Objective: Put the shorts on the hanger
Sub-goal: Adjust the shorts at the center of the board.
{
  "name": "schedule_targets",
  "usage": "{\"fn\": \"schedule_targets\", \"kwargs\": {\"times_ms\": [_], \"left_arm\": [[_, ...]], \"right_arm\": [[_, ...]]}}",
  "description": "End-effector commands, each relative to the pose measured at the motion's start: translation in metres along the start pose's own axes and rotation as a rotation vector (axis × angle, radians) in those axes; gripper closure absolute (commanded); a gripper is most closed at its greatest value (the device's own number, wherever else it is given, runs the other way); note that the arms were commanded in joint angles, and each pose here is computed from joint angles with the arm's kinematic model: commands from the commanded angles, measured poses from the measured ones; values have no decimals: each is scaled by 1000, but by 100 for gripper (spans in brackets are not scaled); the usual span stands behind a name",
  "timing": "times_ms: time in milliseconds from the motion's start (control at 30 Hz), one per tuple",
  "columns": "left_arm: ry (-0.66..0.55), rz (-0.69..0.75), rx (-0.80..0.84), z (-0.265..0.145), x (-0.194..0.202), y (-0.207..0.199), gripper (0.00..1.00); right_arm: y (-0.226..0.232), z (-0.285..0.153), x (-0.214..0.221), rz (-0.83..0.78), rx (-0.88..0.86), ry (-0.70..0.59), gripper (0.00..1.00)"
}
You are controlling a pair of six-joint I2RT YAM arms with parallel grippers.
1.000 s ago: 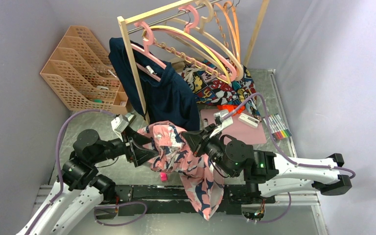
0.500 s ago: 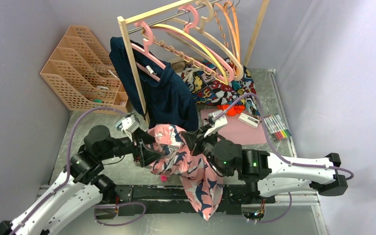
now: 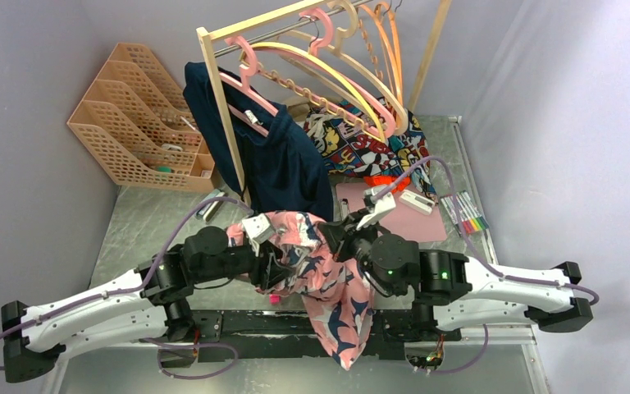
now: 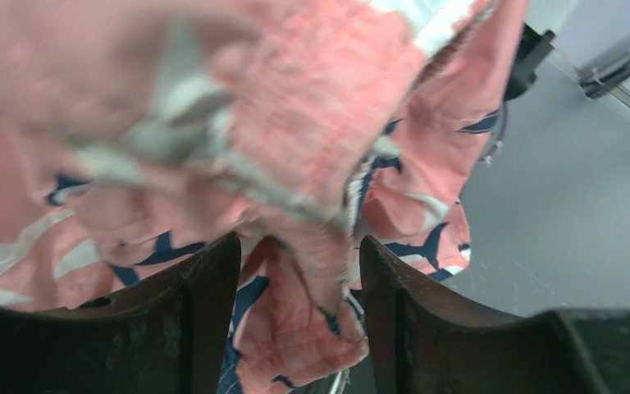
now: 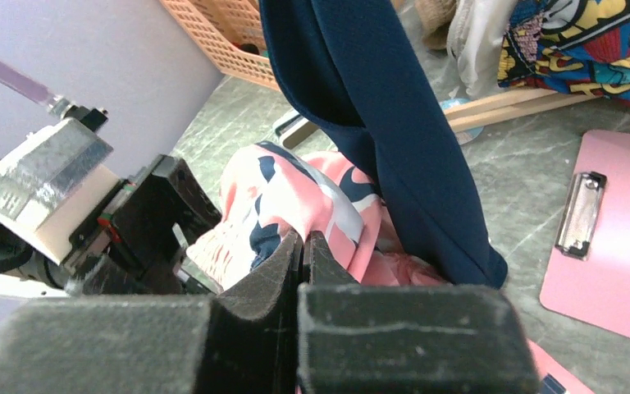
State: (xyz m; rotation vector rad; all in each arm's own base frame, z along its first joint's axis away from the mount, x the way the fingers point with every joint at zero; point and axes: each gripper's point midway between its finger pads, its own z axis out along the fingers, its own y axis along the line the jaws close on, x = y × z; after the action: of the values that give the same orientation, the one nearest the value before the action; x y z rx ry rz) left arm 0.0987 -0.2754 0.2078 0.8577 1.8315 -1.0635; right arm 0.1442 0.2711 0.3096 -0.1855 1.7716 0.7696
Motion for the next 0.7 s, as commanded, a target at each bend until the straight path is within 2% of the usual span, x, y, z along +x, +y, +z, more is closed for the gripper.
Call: {"fn": "schedule_targets", "kwargs": {"times_ms": [0,67,200,233,333,367,433,467,533,667], "left_arm": [[-101,15,-108,-4,-18,18,45],[-107,24,-125,-4,-21,20,57],[-104,51,-169,-5,-34,25,88],[-104,64,-174,-5,-39,25,92],[-117,88,-168,-6,-55,19,93],[-118,95,-168,-6,-59,18,93],[-120,109,-168,-8,-69,15,93],[-118,118,-170,-10,-74,14,93],[-112,140,-170,-13,-84,11,93],[-90,187,-189,-20,-99,9,93]], "right_arm": [[-12,-16,-11,46,-4,-3,100],[-12,-19,-5,37,-33,18,100],[-12,-25,15,-22,-74,105,100],[-12,-27,20,-41,-83,132,100],[-7,-32,28,-87,-123,189,98],[-4,-34,29,-106,-145,203,87],[3,-39,26,-154,-199,227,50],[7,-42,24,-196,-229,239,36],[17,-50,6,-241,-282,234,26],[24,-56,-23,-329,-316,194,24]]}}
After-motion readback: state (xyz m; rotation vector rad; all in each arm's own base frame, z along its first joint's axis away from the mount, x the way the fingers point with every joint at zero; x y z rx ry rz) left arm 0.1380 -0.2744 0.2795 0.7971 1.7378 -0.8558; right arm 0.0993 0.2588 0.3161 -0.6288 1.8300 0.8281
